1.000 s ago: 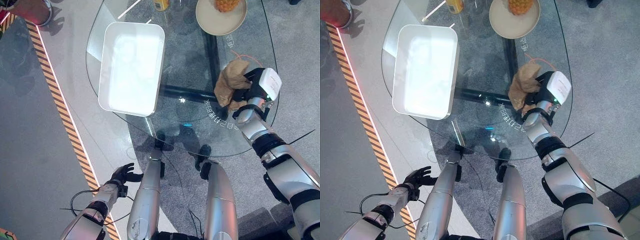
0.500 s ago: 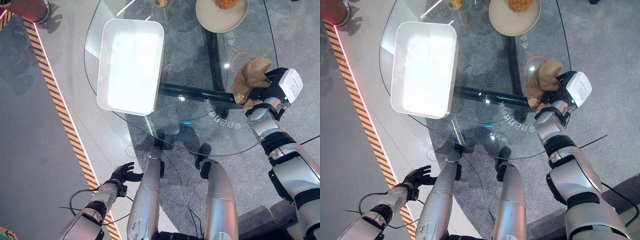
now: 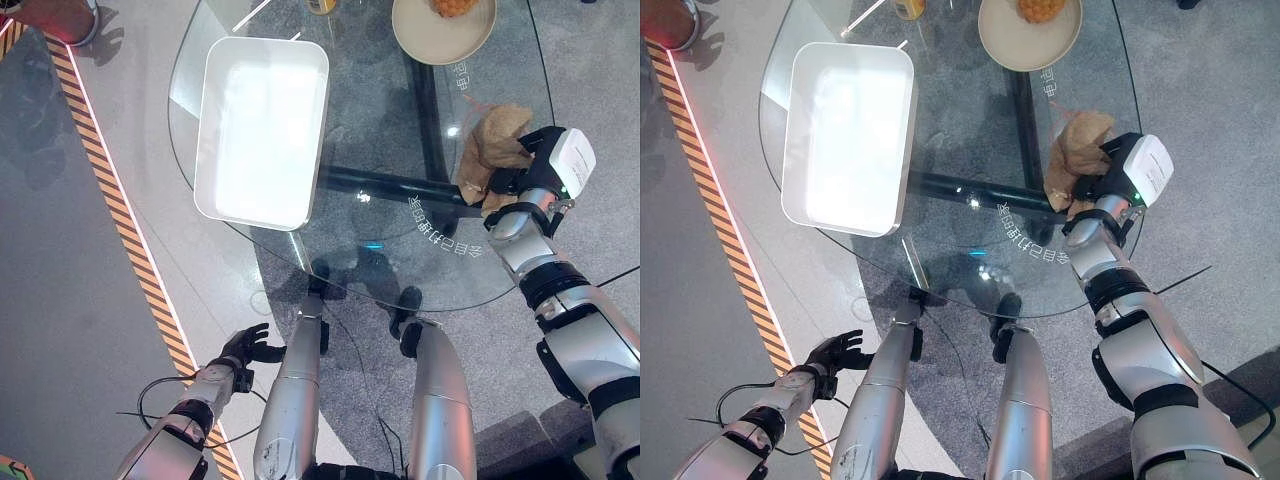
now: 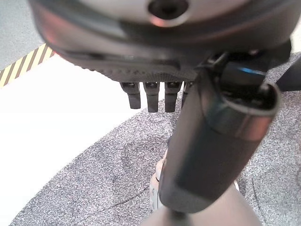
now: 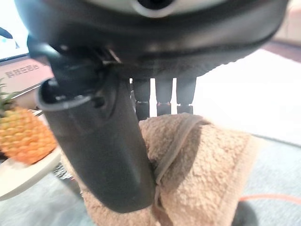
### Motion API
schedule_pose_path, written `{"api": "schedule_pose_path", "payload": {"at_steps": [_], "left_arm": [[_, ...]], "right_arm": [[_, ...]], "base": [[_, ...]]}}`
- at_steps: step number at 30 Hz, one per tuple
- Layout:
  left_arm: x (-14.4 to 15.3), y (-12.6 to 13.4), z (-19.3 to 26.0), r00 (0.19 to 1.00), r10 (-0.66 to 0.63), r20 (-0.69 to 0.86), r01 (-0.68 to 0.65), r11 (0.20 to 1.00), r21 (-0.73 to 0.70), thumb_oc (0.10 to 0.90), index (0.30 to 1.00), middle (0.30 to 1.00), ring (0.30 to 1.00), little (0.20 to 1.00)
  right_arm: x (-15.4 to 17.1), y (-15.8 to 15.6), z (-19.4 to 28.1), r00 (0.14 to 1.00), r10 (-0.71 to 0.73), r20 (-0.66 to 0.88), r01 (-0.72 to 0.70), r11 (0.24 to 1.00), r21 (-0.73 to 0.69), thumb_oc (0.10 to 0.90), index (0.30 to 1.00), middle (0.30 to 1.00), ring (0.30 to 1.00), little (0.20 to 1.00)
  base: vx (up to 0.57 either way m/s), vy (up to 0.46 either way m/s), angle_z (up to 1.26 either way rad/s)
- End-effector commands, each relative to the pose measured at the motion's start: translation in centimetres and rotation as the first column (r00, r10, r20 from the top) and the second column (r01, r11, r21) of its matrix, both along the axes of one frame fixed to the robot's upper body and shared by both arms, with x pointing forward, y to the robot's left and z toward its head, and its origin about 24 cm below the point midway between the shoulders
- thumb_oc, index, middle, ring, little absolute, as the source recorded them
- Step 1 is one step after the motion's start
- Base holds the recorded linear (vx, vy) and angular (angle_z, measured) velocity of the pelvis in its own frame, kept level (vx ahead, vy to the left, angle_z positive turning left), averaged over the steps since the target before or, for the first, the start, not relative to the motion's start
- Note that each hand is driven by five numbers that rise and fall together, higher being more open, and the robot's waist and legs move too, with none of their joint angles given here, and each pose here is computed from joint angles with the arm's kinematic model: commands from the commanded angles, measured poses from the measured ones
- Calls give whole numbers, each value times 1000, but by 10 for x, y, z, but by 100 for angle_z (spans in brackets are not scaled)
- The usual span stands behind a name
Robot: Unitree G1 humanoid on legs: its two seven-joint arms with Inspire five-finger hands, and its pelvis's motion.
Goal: Wipe the table with a cloth and put it in the basket.
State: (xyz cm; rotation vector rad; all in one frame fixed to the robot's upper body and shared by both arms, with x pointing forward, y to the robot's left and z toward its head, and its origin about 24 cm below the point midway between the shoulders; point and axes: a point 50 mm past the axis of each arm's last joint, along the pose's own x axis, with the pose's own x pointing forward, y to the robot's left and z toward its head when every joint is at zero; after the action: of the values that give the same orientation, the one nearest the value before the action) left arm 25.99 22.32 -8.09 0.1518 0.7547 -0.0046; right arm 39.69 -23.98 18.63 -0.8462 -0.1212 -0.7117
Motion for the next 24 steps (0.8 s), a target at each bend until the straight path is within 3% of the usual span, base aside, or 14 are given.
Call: {"api": "schedule_pose_path", "payload": {"at_steps": [1, 8, 24], "left_arm": [[-19, 7, -13, 998, 17, -68, -16, 1000, 14, 800, 900, 900, 900, 900], [-17, 0, -13, 998, 6, -58, -5, 1000, 7, 800, 900, 900, 900, 900], [-16, -9, -15, 998, -12, -54, 12, 1000, -4, 800, 900, 900, 900, 900]], "right_arm": [[1, 11, 67, 974, 81, 209, -55, 991, -123, 100, 300, 300, 300, 200], [5, 51, 65, 965, 217, 149, -187, 963, -193, 100, 300, 300, 300, 200], [7, 96, 39, 927, 376, -9, -364, 890, -274, 100, 300, 300, 300, 200]], "base": [[0, 0, 0], [0, 0, 0], [0, 0, 0]]}}
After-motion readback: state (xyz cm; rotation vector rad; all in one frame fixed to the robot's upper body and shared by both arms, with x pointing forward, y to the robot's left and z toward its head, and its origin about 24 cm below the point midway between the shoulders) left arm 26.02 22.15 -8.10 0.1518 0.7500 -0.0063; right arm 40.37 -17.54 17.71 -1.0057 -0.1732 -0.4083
